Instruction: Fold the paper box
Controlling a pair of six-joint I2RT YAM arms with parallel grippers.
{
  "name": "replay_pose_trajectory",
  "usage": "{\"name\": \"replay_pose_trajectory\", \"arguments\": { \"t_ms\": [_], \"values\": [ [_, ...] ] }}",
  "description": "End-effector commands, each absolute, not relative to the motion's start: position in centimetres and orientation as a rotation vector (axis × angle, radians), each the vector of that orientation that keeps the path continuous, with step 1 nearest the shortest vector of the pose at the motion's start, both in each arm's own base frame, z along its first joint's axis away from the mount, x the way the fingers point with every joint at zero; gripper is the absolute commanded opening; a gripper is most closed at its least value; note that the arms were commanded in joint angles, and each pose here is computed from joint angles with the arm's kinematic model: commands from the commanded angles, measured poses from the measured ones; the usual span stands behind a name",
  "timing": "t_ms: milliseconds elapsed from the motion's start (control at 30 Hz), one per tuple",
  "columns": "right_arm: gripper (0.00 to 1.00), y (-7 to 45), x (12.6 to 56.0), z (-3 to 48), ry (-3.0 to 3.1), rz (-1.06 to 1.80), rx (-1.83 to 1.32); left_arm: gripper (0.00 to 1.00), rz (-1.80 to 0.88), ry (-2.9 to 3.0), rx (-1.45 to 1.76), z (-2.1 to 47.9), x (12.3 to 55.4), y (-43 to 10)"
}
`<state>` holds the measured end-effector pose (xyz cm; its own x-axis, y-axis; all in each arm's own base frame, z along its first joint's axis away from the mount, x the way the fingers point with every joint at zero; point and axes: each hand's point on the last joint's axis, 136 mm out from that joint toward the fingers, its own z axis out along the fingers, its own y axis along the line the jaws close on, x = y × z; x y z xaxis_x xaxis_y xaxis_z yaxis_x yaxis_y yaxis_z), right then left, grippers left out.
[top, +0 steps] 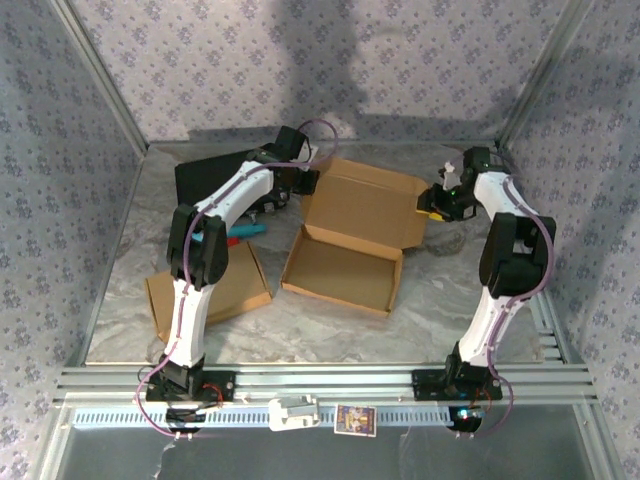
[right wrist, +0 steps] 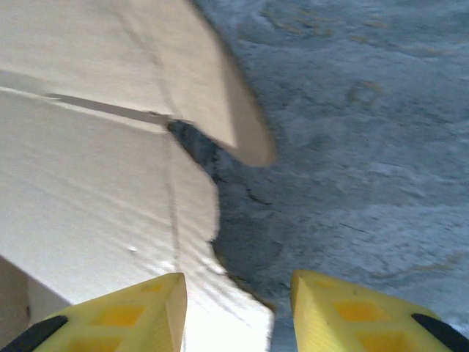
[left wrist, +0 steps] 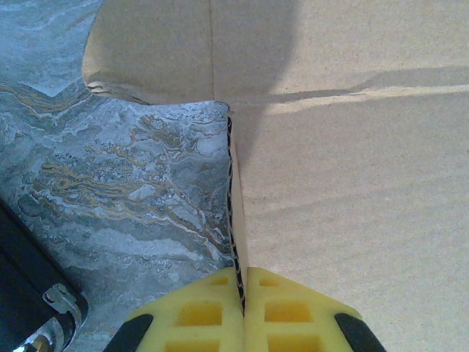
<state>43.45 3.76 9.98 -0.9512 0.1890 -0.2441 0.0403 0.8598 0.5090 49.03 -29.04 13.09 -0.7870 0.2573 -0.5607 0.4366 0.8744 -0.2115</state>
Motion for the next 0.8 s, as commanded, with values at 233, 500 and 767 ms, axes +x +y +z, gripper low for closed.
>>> {"name": "replay_pose_trajectory", "arguments": {
  "t_ms": [233, 500, 767],
  "values": [
    [0.29, 5.4, 43.6, 9.8, 2.762, 0.825, 0.148, 0.04, -0.483, 2.454, 0.488, 15.6, 49.6, -29.4],
    [0.20, 6.1, 43.5, 9.7, 2.796, 0.736, 0.098, 0.04, -0.495, 2.449, 0.469, 16.0, 49.8, -29.5],
    [0.00, 5.1, 44.2, 11.3, 2.746, 0.452, 0.067, 0.03, -0.508, 2.434, 0.400, 16.4, 50.2, -29.3]
  ]
}}
